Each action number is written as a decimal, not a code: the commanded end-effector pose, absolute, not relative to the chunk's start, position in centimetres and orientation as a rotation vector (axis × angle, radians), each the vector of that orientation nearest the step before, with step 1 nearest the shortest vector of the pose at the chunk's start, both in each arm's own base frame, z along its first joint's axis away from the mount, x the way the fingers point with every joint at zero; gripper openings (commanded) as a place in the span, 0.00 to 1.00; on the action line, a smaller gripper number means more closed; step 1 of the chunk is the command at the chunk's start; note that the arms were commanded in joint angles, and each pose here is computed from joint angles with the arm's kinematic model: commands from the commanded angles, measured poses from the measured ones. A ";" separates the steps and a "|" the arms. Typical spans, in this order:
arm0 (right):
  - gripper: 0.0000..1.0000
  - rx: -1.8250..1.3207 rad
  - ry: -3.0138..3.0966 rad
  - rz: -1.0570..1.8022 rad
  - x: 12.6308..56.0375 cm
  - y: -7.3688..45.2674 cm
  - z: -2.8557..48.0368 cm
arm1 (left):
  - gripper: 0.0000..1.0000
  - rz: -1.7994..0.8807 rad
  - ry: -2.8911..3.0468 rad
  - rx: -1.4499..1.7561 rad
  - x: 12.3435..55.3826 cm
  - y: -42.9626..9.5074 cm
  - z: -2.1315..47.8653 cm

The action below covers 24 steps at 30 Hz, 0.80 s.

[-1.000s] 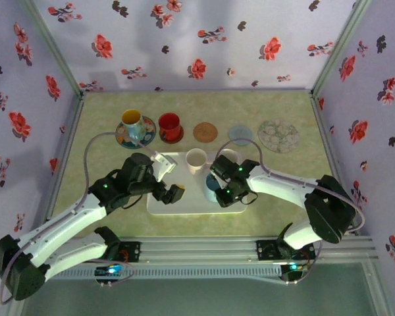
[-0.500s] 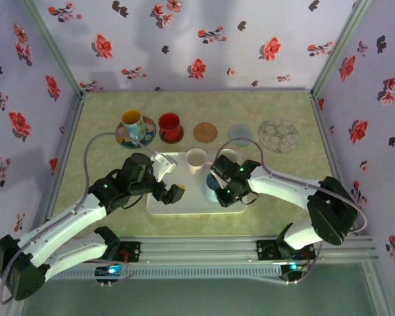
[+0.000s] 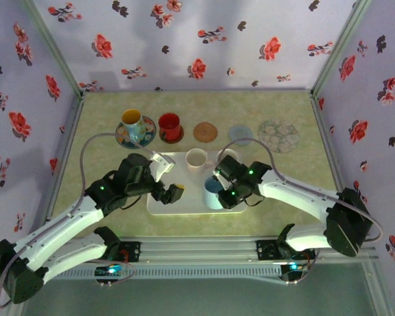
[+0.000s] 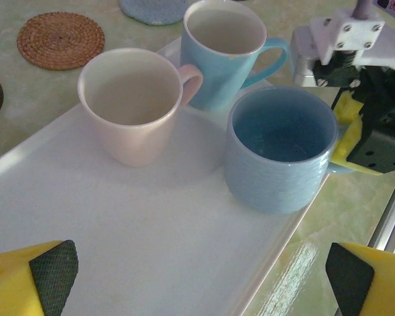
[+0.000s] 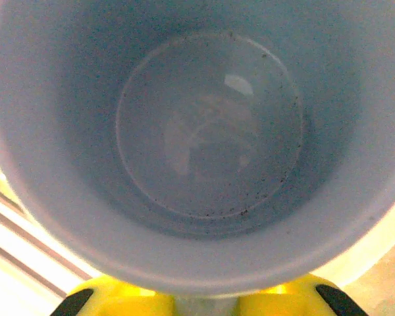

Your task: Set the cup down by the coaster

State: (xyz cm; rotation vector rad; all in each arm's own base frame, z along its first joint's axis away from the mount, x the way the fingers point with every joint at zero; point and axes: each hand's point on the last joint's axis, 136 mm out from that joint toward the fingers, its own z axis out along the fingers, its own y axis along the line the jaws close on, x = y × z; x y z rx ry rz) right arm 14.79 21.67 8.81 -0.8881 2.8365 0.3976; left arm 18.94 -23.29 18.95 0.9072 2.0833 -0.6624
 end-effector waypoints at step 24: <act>0.00 -0.835 2.395 0.583 18.1 24.2 20.2 | 1.00 -0.723 1.987 0.876 18.9 -23.9 22.2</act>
